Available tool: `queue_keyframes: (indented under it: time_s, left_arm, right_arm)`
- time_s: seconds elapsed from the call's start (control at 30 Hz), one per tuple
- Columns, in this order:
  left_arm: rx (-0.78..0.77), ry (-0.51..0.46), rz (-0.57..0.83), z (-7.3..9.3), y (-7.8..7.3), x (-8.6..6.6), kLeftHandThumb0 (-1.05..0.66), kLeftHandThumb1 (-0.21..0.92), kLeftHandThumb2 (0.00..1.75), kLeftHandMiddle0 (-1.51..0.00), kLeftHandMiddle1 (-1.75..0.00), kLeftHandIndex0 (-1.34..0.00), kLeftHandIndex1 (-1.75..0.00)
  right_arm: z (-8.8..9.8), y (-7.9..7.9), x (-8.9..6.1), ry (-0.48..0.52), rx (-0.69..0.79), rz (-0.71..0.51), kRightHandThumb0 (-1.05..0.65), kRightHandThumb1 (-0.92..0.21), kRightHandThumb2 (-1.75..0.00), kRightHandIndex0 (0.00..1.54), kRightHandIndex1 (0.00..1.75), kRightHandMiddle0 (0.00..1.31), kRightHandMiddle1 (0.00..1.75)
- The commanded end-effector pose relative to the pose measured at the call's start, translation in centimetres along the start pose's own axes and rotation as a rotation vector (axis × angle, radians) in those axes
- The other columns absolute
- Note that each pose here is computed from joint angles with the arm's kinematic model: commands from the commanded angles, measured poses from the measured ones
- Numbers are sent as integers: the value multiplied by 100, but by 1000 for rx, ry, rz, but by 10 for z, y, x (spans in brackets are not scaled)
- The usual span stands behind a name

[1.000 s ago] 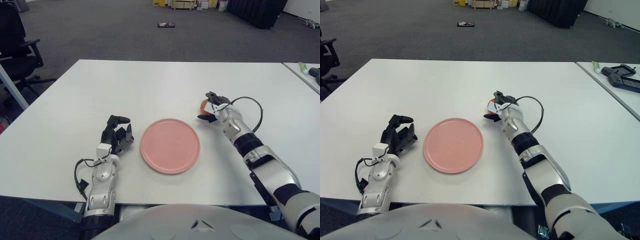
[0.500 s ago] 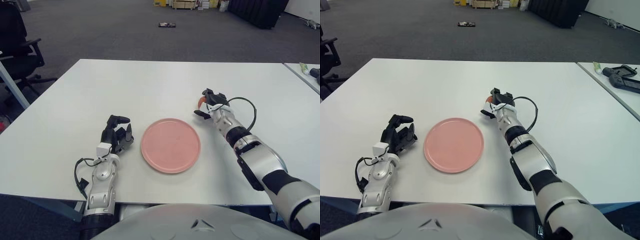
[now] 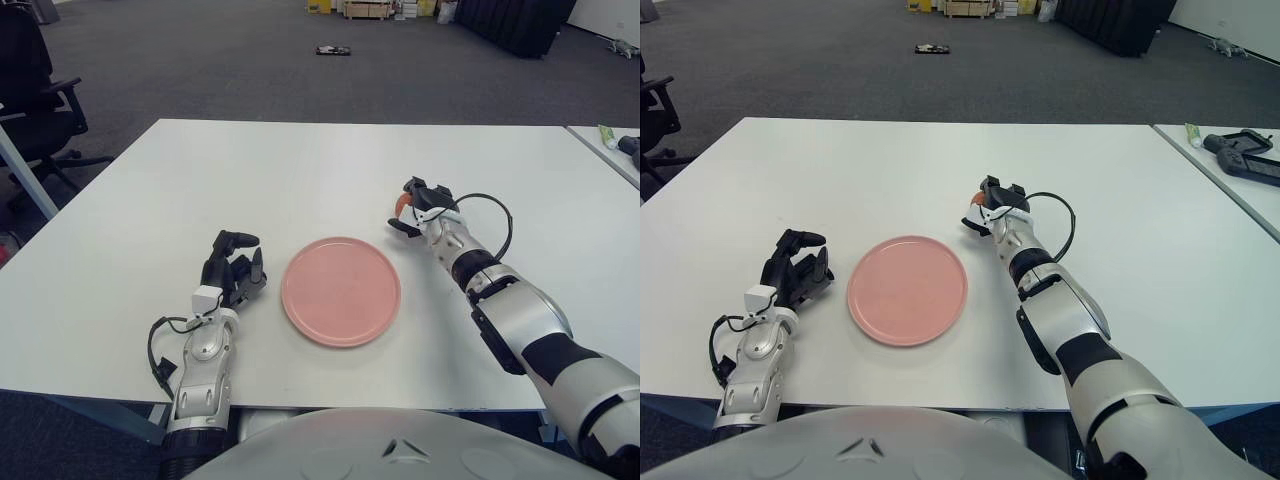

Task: Put the apple into the plate.

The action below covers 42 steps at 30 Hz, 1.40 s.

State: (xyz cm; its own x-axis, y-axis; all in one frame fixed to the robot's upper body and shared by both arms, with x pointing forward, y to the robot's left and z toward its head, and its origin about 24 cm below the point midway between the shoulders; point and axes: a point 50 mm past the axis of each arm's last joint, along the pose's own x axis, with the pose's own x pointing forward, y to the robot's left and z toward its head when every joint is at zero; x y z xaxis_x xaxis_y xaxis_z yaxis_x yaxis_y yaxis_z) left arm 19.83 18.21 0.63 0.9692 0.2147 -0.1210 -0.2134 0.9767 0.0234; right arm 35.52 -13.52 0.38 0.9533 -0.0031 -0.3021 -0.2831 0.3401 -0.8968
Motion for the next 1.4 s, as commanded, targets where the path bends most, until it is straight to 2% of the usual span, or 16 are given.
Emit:
queue_keyframes:
  time_s: [0.0, 0.17, 0.27, 0.33, 0.37, 0.43, 0.47, 0.53, 0.6, 0.73, 0.9, 1.37]
  left_arm:
    - [-6, -28, -1, 6, 0, 3, -39, 66, 89, -86, -175, -35, -175]
    - [-4, -24, -3, 6, 0, 3, -39, 66, 89, -86, -175, -35, -175]
    - [-3, -22, -1, 6, 1, 3, -39, 66, 89, -87, -175, -35, -175]
    - [-2, -21, 1, 6, 1, 3, -39, 66, 89, -87, -175, -35, -175]
    - [-1, -19, 3, 6, 1, 4, -39, 66, 89, -87, -175, -35, -175]
    - [0, -17, 6, 5, 1, 4, -39, 66, 89, -86, -175, -35, -175]
    - [0, -16, 8, 5, 1, 4, -39, 66, 89, -86, -175, -35, -175]
    - [-1, -15, 10, 6, 1, 4, -39, 66, 89, -86, -175, -35, -175]
    - [-3, -16, 10, 6, 1, 4, -39, 66, 89, -86, -175, -35, -175]
    - [-9, -21, 6, 6, 1, 5, -39, 66, 89, -85, -175, -35, -175]
    - [-15, -23, 3, 6, 2, 5, -39, 66, 89, -85, -175, -35, -175]
    - [-10, -24, 3, 6, 3, 6, -39, 65, 91, -88, -175, -36, -175]
  right_arm:
    - [-8, 12, -4, 31, -9, 40, -54, -74, -82, 1, 98, 0, 95]
    - [-8, 11, -4, 28, -1, 20, -54, -72, -83, 5, 110, 0, 115]
    - [-8, 10, -4, 27, 0, 6, -53, -68, -89, 8, 121, 0, 141]
    - [-8, 10, -4, 27, 1, 0, -43, -77, -74, 13, 131, 14, 161]
    - [-8, 9, -4, 28, 4, -6, -41, -78, -72, 13, 132, 16, 164]
    - [-8, 9, -4, 30, 12, -16, -39, -73, -78, 21, 145, 26, 170]
    - [-8, 8, -4, 33, 18, -22, -39, -72, -79, 22, 148, 27, 171]
    - [-7, 7, -3, 35, 29, -32, -16, -62, -86, 43, 140, 34, 173]
    - [-7, 5, -3, 36, 41, -45, -9, -48, -106, 53, 152, 35, 174]
    - [-5, 3, -3, 34, 73, -77, -2, -22, -136, 78, 151, 48, 174]
    - [-3, 2, -3, 31, 102, -98, -1, -12, -148, 85, 154, 53, 175]
    - [2, -6, -3, -3, 269, -190, 0, -4, -159, 88, 160, 58, 175]
